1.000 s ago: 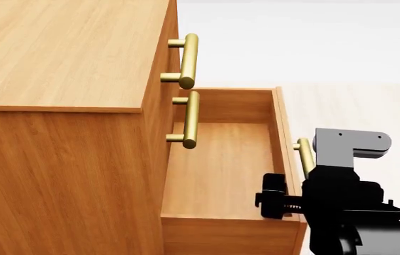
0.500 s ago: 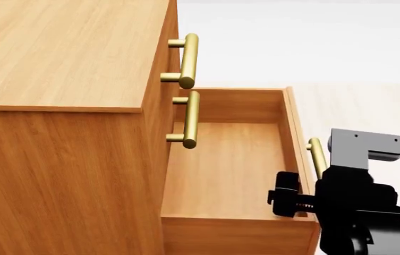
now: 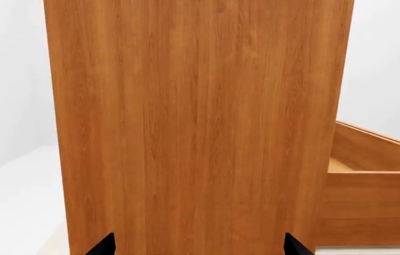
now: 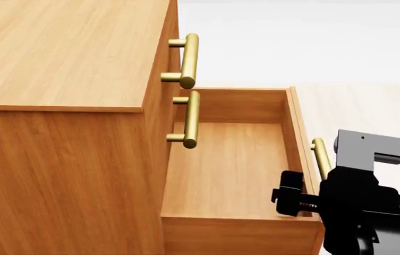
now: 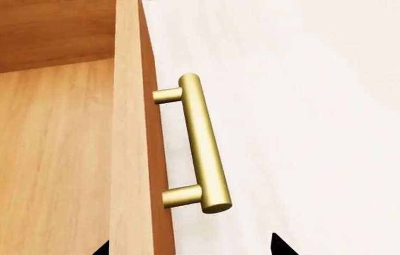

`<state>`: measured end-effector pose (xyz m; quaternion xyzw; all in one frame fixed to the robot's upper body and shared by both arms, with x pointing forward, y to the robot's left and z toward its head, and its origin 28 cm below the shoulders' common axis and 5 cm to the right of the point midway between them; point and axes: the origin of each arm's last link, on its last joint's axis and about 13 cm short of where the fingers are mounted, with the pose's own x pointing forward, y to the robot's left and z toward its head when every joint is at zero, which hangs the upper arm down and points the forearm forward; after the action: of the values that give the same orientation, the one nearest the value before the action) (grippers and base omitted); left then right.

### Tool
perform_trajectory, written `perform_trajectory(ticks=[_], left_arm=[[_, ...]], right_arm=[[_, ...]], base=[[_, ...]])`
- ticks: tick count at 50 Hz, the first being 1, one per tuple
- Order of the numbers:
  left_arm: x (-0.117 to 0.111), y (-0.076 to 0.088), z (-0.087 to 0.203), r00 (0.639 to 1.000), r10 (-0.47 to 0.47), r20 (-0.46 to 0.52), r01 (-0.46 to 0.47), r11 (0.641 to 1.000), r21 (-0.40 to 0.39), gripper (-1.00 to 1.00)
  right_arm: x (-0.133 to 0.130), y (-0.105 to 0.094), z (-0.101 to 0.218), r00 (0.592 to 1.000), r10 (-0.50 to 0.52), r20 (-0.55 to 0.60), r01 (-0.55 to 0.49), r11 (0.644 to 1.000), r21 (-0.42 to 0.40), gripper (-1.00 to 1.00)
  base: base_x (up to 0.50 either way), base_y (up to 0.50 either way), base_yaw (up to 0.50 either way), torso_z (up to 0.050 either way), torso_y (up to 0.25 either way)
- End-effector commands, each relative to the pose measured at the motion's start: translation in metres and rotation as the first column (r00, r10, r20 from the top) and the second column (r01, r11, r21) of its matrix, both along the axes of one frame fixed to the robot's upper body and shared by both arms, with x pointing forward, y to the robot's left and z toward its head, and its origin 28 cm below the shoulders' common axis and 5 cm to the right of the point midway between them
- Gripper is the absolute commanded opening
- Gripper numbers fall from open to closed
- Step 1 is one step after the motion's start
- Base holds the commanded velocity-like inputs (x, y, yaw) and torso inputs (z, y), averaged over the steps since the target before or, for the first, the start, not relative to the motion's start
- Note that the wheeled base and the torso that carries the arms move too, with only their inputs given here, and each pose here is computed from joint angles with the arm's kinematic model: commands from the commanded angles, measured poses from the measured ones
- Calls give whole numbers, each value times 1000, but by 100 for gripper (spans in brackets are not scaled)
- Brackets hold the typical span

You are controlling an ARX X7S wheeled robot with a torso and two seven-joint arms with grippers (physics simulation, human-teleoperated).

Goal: Put the bowl in the bottom drawer of the cabinet and close it.

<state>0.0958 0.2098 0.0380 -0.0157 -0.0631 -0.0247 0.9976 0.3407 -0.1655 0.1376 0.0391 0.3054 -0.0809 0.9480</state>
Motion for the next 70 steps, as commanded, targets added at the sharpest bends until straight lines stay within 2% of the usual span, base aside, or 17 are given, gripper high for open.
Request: perform_trajectory(ticks=[1, 3, 5, 14, 28, 52, 58, 70], left_arm=[[0, 0, 1, 1000, -1, -1, 1, 1000, 1, 100], [0, 0, 0, 1000, -1, 0, 1, 1000, 2, 100], [0, 0, 0, 1000, -1, 0, 1, 1000, 1, 100], [0, 0, 1, 1000, -3, -3, 3, 1000, -4, 100], [-1, -1, 1, 1000, -6, -1, 6, 1000, 2, 100], [0, 0, 1, 1000, -5, -1, 5, 1000, 1, 100], [0, 0, 1, 1000, -6, -2, 6, 1000, -1, 100], [1, 0, 0, 1000, -7, -2, 7, 1000, 2, 100]], right_arm=[[-7, -14, 1, 997, -64, 32, 67, 992, -109, 100], [-8, -13, 3, 997, -55, 50, 60, 992, -108, 100], [-10, -12, 8, 992, -12, 124, 29, 990, -141, 100], [-14, -14, 16, 977, 8, 214, 19, 992, -124, 100], [-24, -21, 36, 947, -62, 316, 112, 983, -143, 100], [-28, -38, 44, 913, -185, 364, 257, 953, -161, 100], [-28, -43, 50, 895, -259, 362, 324, 937, -130, 100], [-31, -53, 49, 864, -358, 355, 428, 892, -142, 100]], base=[[0, 0, 0, 0, 0], [0, 0, 0, 0, 0], [0, 0, 0, 0, 0], [0, 0, 0, 0, 0], [0, 0, 0, 0, 0], [0, 0, 0, 0, 0], [0, 0, 0, 0, 0], [0, 0, 0, 0, 0]])
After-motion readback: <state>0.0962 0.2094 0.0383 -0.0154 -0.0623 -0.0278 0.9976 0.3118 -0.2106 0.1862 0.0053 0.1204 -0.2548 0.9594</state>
